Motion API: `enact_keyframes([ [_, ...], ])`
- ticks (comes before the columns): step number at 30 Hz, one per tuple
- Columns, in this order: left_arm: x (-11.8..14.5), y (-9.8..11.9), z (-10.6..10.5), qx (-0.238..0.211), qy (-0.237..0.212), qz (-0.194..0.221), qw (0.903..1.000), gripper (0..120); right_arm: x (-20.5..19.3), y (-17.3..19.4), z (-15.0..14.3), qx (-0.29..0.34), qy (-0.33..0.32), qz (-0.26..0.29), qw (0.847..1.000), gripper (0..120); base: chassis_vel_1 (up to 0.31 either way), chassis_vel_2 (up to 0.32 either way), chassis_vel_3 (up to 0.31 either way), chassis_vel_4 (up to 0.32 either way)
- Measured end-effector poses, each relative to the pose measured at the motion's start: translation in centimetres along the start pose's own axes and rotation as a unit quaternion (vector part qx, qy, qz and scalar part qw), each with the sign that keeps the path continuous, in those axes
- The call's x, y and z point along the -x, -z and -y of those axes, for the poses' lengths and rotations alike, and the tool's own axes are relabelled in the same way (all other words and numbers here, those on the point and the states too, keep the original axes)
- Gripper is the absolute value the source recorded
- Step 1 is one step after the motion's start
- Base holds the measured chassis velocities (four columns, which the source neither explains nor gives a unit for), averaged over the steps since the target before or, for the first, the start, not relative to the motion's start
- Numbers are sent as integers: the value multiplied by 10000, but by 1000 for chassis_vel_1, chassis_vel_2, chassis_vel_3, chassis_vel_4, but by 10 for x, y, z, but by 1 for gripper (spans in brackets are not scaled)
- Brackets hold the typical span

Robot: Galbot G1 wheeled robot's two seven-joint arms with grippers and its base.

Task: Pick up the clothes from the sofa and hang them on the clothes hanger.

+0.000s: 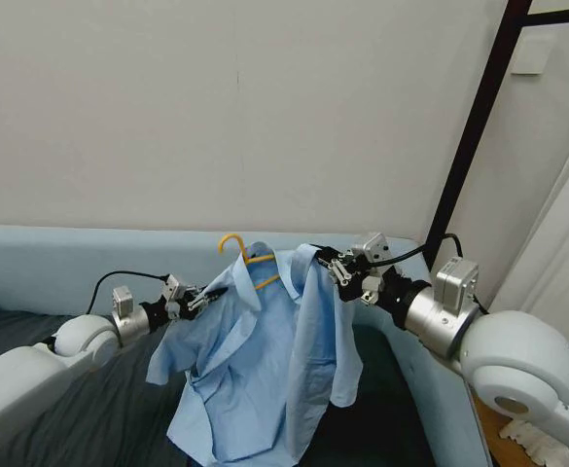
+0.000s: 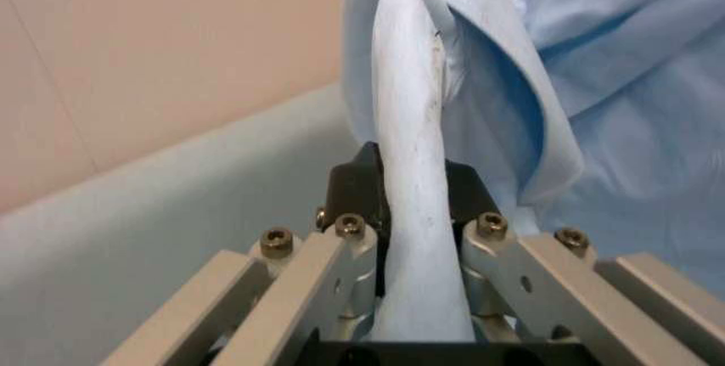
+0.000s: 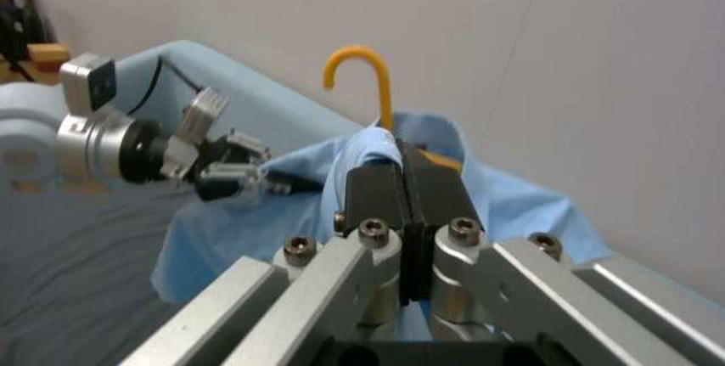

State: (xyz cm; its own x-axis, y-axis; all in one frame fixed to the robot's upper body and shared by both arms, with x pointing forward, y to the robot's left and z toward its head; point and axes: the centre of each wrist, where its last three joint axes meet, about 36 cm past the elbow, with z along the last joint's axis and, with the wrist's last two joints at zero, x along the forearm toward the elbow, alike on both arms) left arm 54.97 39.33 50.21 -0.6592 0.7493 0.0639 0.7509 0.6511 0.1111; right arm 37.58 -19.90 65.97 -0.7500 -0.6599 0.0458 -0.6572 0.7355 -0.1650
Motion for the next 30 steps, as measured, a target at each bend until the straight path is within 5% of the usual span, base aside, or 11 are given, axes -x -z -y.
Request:
enact_keyframes([
  [4,-11,59,-16,199,119,452,9987,7,-10,-13,-20,247,170,-185,9994,0,0,0,0,0],
  [13,-33,136,-18,443,-55,914,9948,7,-12,-31,-35,480,203,-393,9979,0,0,0,0,0],
  [27,-56,167,-28,918,-273,848,9918,7,-34,-88,-58,99,-50,-1147,9933,43,0,0,0,0],
  [30,-54,176,-41,1298,-529,761,9872,7,-42,-86,-62,-187,-103,-1240,9921,61,0,0,0,0],
])
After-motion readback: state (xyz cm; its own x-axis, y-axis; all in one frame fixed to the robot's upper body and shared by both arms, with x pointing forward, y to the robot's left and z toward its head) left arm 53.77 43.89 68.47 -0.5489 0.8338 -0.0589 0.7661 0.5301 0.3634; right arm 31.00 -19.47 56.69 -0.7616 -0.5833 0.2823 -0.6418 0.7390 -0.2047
